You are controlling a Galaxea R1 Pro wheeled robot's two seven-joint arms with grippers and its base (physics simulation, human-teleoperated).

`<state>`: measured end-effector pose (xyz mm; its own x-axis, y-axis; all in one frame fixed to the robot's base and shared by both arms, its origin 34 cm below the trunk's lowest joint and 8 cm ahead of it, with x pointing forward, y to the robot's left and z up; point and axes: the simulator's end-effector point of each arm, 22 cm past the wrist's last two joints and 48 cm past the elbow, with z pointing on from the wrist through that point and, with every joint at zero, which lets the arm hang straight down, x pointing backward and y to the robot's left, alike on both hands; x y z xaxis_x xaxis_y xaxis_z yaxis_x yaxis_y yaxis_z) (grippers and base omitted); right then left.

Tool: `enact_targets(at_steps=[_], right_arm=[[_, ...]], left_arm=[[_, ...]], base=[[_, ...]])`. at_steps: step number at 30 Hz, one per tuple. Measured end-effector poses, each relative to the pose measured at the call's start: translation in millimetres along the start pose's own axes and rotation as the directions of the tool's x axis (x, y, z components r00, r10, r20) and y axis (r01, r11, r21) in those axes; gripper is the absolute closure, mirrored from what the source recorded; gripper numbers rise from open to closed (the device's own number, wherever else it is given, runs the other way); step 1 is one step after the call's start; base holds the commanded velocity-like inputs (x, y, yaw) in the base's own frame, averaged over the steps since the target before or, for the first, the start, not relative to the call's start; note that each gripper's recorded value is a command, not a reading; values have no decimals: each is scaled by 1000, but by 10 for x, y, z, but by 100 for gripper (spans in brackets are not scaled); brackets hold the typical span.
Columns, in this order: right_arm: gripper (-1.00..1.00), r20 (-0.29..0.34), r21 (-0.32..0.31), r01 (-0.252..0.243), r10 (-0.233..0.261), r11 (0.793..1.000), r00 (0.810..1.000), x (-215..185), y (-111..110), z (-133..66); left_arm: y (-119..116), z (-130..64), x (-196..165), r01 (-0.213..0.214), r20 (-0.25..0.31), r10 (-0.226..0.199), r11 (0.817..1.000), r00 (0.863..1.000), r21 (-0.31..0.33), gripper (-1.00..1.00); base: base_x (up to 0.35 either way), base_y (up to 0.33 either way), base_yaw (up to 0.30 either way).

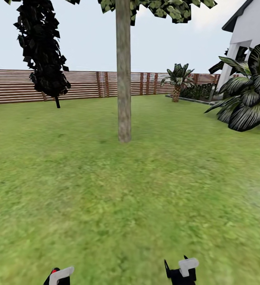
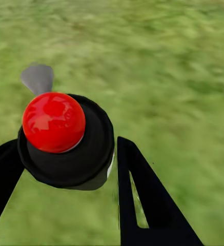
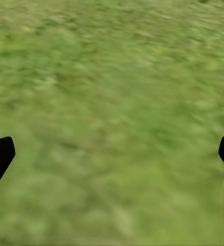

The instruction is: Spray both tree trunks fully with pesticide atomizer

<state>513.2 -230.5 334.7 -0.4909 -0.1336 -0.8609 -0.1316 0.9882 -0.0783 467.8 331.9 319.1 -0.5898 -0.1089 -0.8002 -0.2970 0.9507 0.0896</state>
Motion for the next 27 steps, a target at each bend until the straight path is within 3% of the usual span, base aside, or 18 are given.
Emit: enact_targets(at_steps=[27], right_arm=[[-100, 0, 0, 0, 0, 1000, 1000, 1, 0, 0]], left_arm=[[31, -5, 13, 8, -3, -8, 1000, 1000, -13, 100]], base=[[340, 0, 0]])
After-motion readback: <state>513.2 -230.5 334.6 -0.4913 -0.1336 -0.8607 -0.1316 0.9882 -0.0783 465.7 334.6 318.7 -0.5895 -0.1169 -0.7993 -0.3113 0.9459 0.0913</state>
